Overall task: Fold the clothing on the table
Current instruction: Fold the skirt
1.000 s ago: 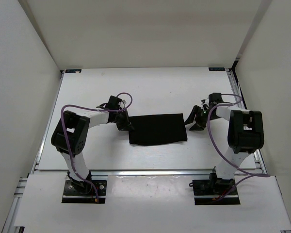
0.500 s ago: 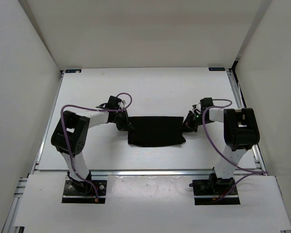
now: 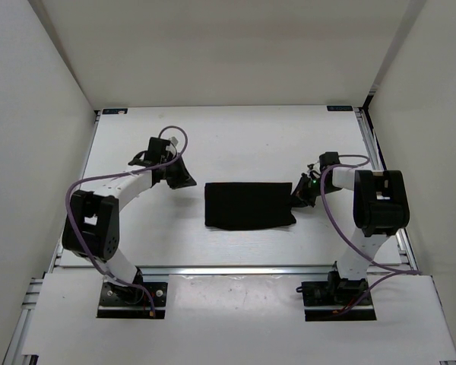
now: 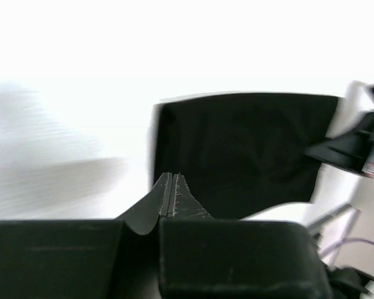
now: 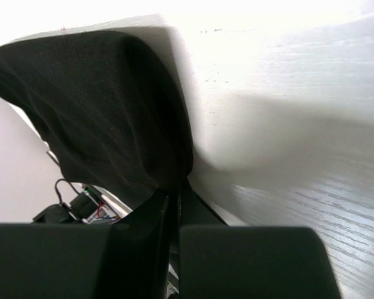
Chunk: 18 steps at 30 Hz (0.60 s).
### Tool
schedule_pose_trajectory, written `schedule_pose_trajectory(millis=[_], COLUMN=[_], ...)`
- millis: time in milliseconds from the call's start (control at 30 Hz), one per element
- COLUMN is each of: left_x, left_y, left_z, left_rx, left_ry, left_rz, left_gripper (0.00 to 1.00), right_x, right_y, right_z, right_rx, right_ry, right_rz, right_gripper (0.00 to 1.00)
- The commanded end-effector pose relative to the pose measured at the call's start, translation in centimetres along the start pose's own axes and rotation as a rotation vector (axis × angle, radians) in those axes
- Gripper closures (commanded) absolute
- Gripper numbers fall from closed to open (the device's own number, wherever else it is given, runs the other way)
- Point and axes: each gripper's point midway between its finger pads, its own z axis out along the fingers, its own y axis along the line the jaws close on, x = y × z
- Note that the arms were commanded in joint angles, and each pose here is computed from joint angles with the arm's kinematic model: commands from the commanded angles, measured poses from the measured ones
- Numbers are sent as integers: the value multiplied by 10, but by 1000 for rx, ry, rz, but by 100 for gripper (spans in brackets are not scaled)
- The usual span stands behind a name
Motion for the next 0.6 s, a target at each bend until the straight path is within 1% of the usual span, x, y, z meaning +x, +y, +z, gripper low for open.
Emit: schedule_pose_trajectory(millis=[0, 167, 233, 300, 333, 400, 467, 567], left_x=[30, 56, 68, 69, 76, 82, 87, 95], left_y=[29, 38, 35, 29, 28, 24, 21, 14], left_z=[7, 28, 37, 40, 44, 48, 51, 51], left_rx=[-106, -174, -186, -200, -199, -196, -183, -163], left_ry=[44, 67, 81, 76, 95, 110, 120, 136], left_rz=[20, 60, 89, 114, 131, 132, 134, 144], left_gripper=[100, 100, 100, 100, 100, 100, 100, 100], right_x=[-2, -2, -3, -1, -2, -6, -11, -19], right_y=[7, 7, 12, 14, 18, 21, 26, 54], right_z=[-8, -12, -13, -13, -14, -15, -24, -42], right_rx=[22, 53, 64, 81, 98, 129, 180, 213], right_ry=[-13, -29, -37, -40, -46, -63, -98, -179], right_rz=[-42, -70, -90, -111, -126, -151, -171, -251], right_gripper=[100, 100, 100, 100, 100, 100, 100, 100])
